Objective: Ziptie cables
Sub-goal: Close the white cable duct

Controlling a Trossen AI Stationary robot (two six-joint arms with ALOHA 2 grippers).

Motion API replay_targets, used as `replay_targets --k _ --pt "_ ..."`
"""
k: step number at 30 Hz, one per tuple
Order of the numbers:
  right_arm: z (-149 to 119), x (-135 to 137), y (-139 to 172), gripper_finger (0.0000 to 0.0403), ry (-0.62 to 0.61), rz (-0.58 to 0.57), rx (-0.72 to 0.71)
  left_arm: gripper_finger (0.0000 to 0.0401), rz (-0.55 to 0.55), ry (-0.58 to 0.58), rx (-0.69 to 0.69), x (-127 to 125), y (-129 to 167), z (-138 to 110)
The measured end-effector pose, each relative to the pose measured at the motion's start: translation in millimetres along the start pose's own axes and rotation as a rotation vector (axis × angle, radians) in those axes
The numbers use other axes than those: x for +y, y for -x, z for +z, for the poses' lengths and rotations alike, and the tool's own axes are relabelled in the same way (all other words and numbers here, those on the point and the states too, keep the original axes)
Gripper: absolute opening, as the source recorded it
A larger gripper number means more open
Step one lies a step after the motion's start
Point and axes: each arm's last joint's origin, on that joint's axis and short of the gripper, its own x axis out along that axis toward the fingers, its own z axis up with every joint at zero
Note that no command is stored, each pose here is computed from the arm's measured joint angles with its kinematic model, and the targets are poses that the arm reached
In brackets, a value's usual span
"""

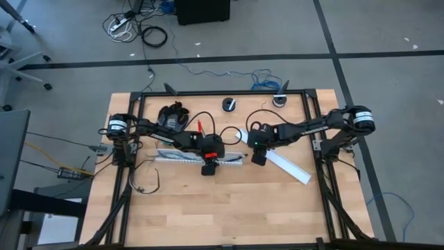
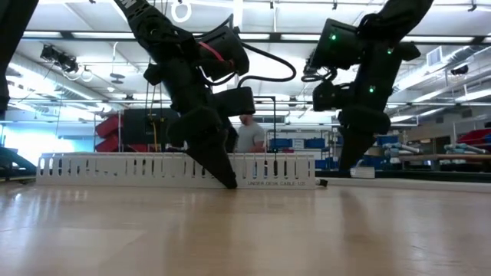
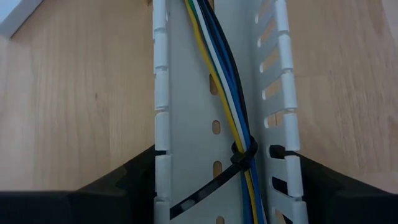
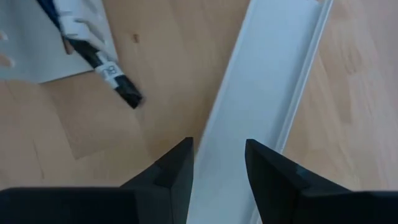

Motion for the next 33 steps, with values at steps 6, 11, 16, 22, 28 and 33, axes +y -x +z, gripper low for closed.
replay_targets --k 6,11,16,22,28,33 --pt "1 -4 -1 0.0150 -0.035 0.024 0.007 0.0243 0.001 -0.011 -0.003 0 0 0" --pt "1 -3 -2 0.0168 -0.054 0.057 0.020 0.0243 0.002 -0.026 -0.005 0 0 0" --pt "-3 -5 -5 0.0187 -0.074 0.052 0.028 0.0243 0.004 -0.033 -0.007 1 0 1" --pt "-23 -13 -18 0.0181 -0.129 0.047 0.043 0.0243 0.010 -0.034 -0.006 1 0 1" --pt "-25 -13 -20 0.0034 -0.135 0.114 0.050 0.0243 0.013 -0.036 -0.006 1 0 1" --pt "-24 -13 -18 0.0005 -0.123 0.144 0.053 0.0243 0.037 -0.038 -0.004 2 0 1"
